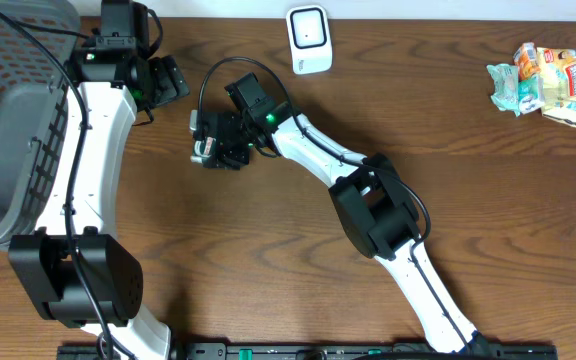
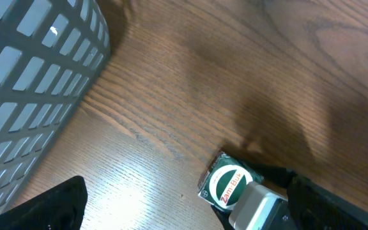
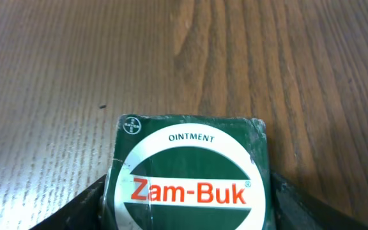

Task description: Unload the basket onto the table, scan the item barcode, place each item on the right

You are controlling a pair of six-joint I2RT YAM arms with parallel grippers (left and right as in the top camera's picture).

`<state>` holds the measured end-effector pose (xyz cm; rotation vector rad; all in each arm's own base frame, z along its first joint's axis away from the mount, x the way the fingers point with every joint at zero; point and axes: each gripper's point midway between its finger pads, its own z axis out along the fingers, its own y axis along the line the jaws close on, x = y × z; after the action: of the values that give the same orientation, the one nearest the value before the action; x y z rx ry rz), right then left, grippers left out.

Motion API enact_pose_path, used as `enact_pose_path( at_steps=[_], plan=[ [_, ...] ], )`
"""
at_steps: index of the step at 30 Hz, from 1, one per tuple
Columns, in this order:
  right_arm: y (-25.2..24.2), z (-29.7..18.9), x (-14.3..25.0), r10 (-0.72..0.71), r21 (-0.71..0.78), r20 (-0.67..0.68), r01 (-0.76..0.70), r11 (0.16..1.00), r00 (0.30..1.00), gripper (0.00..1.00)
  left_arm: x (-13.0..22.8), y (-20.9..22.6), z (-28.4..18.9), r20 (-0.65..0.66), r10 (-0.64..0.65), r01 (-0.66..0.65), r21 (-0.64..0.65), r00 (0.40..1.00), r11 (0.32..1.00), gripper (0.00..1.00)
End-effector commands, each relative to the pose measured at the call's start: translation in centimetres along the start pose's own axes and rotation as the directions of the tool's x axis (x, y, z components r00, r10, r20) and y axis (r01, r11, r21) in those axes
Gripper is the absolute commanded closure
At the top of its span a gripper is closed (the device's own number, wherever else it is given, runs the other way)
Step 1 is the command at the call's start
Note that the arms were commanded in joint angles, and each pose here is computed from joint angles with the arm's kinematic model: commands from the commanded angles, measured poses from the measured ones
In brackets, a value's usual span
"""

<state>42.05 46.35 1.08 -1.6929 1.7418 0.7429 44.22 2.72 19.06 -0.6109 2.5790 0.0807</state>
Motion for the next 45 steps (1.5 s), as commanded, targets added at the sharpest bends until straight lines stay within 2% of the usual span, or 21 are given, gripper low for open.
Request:
enact_pose_path(
  at_steps=[1,3,7,13,18,21,27,30,37,41,43,45],
  plan=[
    [-0.7,-0.1,-0.5,0.055,0.036,0.004,-0.055,0.998,0.998,0.33,-0.2,0.1,0.1,0.005,0.006,-0.006,-0.012,1.000,1.000,0.02],
    [-1.4,-0.3,-0.3,0.093,0.068,-0.006,-0.093,0.993,0.996,0.35,-0.2,0.1,0.1,0.005,0.006,-0.006,-0.012,1.000,1.000,0.02],
    [-2.4,-1.5,-0.3,0.178,0.103,-0.011,-0.176,0.979,0.984,0.49,-0.2,0.1,0.1,0.004,0.006,-0.006,-0.012,1.000,1.000,0.02],
    [-3.0,-5.8,-0.3,0.245,0.141,-0.065,-0.235,0.962,0.967,0.48,-0.2,0.1,0.1,0.005,0.006,-0.006,-0.011,1.000,1.000,0.02],
    [-3.5,-11.6,2.0,0.330,0.246,-0.211,-0.276,0.929,0.920,0.50,-0.2,0.1,0.1,0.004,0.006,-0.006,-0.012,1.000,1.000,0.02],
    [-2.7,-15.3,4.2,0.302,0.248,-0.338,-0.225,0.942,0.891,0.50,-0.2,0.1,0.1,0.005,0.006,-0.006,-0.012,1.000,1.000,0.02],
    [-2.6,-21.6,10.0,0.317,0.264,-0.535,-0.202,0.943,0.783,0.48,-0.2,0.1,0.1,0.005,0.006,-0.006,-0.012,1.000,1.000,0.02],
    [-3.4,-23.6,12.3,0.367,0.310,-0.567,-0.221,0.925,0.738,0.38,-0.2,0.1,0.1,0.005,0.006,-0.006,-0.012,1.000,1.000,0.02],
    [-5.7,-26.0,14.3,0.432,0.376,-0.524,-0.256,0.890,0.734,0.07,-0.2,0.1,0.1,0.005,0.006,-0.006,-0.012,1.000,1.000,0.02],
    [-6.5,-26.4,14.3,0.498,0.405,-0.453,-0.326,0.854,0.740,0.05,-0.2,0.1,0.1,0.005,0.006,-0.006,-0.012,1.000,1.000,0.02],
    [-6.4,-25.9,13.6,0.573,0.410,-0.378,-0.424,0.808,0.727,0.05,-0.2,0.1,0.1,0.005,0.006,-0.006,-0.012,1.000,1.000,0.02],
    [-5.9,-25.3,12.8,0.662,0.401,-0.303,-0.539,0.741,0.686,0.01,-0.2,0.1,0.1,0.005,0.006,-0.006,-0.012,1.000,1.000,0.02]
  ],
)
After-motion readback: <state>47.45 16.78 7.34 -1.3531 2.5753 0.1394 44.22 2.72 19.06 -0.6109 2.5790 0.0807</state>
